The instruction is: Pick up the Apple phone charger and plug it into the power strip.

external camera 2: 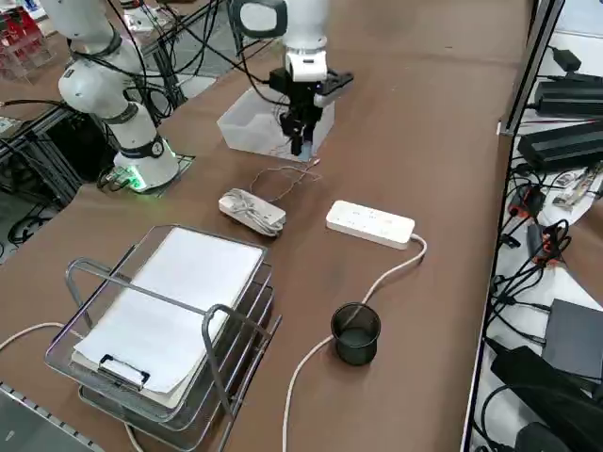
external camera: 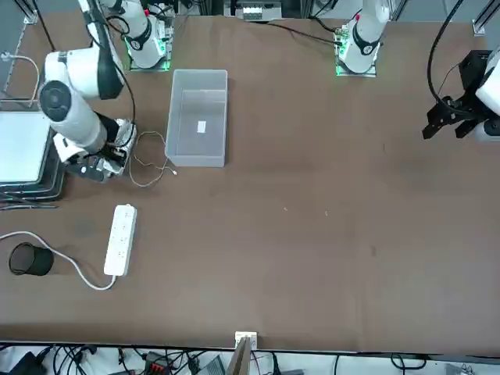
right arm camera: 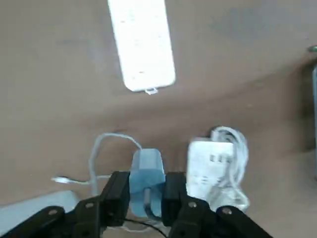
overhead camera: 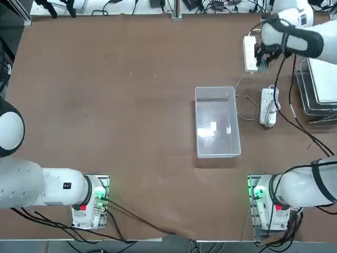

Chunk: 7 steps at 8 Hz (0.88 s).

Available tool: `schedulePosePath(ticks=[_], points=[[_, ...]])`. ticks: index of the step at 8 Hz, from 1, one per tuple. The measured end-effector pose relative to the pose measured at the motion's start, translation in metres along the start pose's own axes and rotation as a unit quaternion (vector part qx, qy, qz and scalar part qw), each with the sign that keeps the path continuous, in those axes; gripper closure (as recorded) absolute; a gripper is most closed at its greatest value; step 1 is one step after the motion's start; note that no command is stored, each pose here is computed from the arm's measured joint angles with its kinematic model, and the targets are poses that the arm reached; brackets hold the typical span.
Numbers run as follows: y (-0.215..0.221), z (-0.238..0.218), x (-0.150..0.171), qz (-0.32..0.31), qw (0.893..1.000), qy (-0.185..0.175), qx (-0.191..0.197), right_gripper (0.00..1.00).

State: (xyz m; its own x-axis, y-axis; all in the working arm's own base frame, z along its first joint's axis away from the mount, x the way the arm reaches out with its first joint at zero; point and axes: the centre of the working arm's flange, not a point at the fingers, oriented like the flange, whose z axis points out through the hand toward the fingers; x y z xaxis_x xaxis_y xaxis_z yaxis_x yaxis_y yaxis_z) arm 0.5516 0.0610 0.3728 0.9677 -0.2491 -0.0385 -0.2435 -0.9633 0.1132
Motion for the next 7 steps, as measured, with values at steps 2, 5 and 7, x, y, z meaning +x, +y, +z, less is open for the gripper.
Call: schedulePosePath(ticks=[2,5,7], points=[[-0.014,-0.004,0.031,0.019,0.999,0.000,0.035,0.63],[-0.023,0.008,0.075,0.039,0.998,0.000,0.053,0.63],[-0.013,0.038,0.090,0.042,0.998,-0.016,0.046,0.63]])
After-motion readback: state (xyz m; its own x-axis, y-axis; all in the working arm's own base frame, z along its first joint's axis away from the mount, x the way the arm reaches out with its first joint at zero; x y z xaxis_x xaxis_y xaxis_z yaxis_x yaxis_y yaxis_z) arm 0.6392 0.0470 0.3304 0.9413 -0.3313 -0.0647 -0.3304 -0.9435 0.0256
